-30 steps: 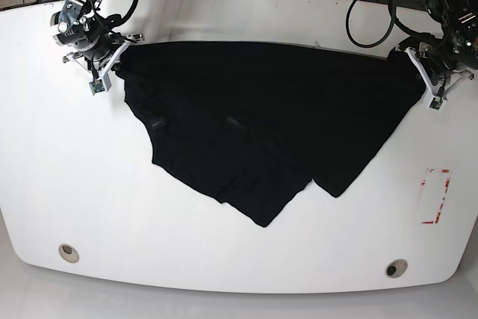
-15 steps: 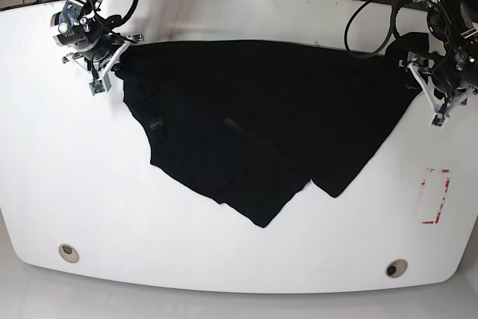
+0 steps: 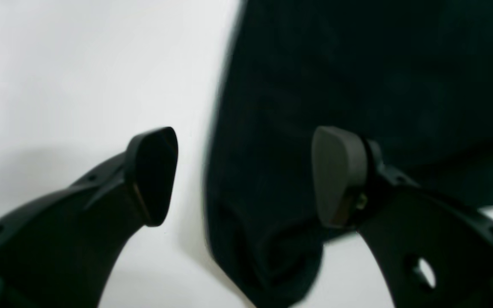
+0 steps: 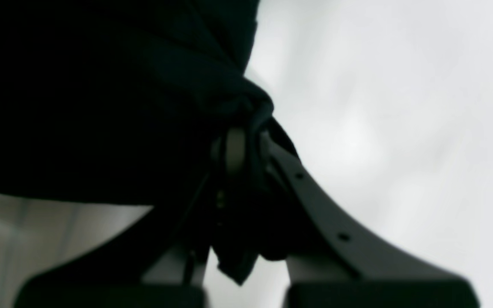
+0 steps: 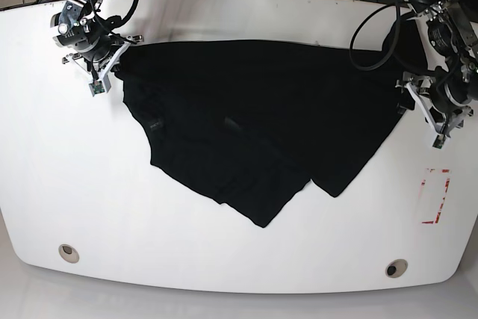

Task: Layout the t-shirt on the table in an organized manner, then fold the t-shirt properly
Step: 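Release with the left gripper and grasp the t-shirt's hanging corner, then lift the t-shirt with both grippers and flip it over, print side up, then lay the t-shirt flat, pulling its edge apart with both grippers, then release both grippers and move them to the t-shirt's side edges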

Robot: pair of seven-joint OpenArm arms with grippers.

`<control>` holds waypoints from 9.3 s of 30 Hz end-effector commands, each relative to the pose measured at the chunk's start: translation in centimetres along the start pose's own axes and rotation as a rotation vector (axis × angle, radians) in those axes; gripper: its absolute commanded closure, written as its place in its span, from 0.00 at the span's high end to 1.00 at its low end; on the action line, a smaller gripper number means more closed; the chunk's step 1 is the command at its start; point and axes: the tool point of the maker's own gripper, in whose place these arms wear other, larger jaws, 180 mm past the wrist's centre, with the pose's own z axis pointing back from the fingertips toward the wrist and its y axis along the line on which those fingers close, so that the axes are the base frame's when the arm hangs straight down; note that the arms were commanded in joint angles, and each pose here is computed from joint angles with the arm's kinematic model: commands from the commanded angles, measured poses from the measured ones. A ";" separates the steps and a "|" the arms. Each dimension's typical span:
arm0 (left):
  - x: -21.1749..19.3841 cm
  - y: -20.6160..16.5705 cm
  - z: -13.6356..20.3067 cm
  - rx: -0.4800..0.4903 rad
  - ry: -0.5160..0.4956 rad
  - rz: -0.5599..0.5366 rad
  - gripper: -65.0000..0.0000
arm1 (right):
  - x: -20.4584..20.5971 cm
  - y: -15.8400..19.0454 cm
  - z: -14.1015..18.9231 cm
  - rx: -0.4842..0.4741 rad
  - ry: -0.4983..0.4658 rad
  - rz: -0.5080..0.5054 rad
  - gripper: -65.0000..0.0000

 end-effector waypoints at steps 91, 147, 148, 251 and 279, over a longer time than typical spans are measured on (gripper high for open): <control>14.4 -0.9 -3.9 -0.160 -0.287 0.017 0.00 | 5.7 -1.4 3.5 -0.098 -0.154 0.092 0.01; 31.8 4.4 15.1 0.102 -0.721 -0.118 0.00 | 35.2 -10.0 23.7 -0.598 -0.622 0.424 0.01; 31.1 4.3 14.5 0.101 -0.706 -0.120 0.00 | 34.3 -10.2 22.8 -0.590 -0.595 0.419 0.01; 1.2 4.0 4.2 0.043 -0.115 -0.006 0.65 | 8.8 -1.0 6.3 0.091 -0.215 -0.024 0.83; 4.4 8.4 -3.3 -0.074 -0.208 0.317 0.65 | 19.2 -6.9 -2.1 0.293 -0.397 -0.285 0.83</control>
